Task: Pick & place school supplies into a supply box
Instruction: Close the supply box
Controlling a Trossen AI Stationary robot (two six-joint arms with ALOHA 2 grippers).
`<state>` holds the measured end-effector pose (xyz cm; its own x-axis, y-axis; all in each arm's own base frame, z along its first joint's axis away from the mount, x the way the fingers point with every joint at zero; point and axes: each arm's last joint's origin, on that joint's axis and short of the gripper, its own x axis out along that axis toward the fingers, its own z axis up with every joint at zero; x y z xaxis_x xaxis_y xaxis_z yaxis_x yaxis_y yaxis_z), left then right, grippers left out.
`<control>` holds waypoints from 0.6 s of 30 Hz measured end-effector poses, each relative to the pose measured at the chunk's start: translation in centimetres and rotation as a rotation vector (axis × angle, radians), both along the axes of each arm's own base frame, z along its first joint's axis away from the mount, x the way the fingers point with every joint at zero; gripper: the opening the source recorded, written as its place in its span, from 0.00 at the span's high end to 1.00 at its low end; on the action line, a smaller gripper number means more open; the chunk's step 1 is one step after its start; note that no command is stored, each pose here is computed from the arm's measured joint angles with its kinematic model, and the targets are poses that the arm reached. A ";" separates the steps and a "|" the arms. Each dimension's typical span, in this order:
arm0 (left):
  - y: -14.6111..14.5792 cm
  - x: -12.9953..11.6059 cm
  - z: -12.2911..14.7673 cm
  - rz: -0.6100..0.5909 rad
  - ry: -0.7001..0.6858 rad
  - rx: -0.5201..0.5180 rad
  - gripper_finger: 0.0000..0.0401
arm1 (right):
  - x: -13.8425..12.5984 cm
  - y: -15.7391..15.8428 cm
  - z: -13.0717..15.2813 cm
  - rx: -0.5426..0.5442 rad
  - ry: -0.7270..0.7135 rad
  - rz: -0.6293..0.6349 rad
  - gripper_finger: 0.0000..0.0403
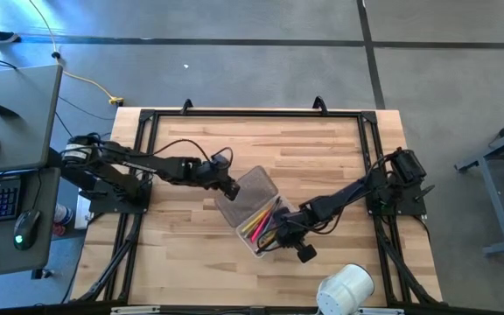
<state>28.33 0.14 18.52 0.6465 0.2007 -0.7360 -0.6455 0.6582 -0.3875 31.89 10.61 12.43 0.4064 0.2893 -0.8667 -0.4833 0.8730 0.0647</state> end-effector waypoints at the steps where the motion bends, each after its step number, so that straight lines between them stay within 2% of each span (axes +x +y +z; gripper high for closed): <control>1: 0.0 0.1 0.6 -0.005 -0.012 0.007 0.95 | 0.0 -0.1 0.0 -0.001 -0.001 -0.001 1.00; 6: 0.0 0.8 4.6 -0.049 -0.071 0.050 0.95 | 0.2 -0.5 0.0 -0.019 -0.012 -0.026 1.00; 14: -1.7 2.3 11.7 -0.185 -0.230 0.070 0.95 | 1.1 -2.9 0.1 -0.148 -0.077 -0.136 1.00; 18: -3.5 2.3 13.3 -0.203 -0.223 0.135 0.95 | 1.9 -4.4 0.3 -0.218 -0.140 -0.175 1.00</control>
<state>30.63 -3.39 31.77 0.8253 0.1373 -0.5477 -0.4052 0.8196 -0.4051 33.75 6.17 12.73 0.5533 0.0178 -0.8328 -0.3156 0.9297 -0.1899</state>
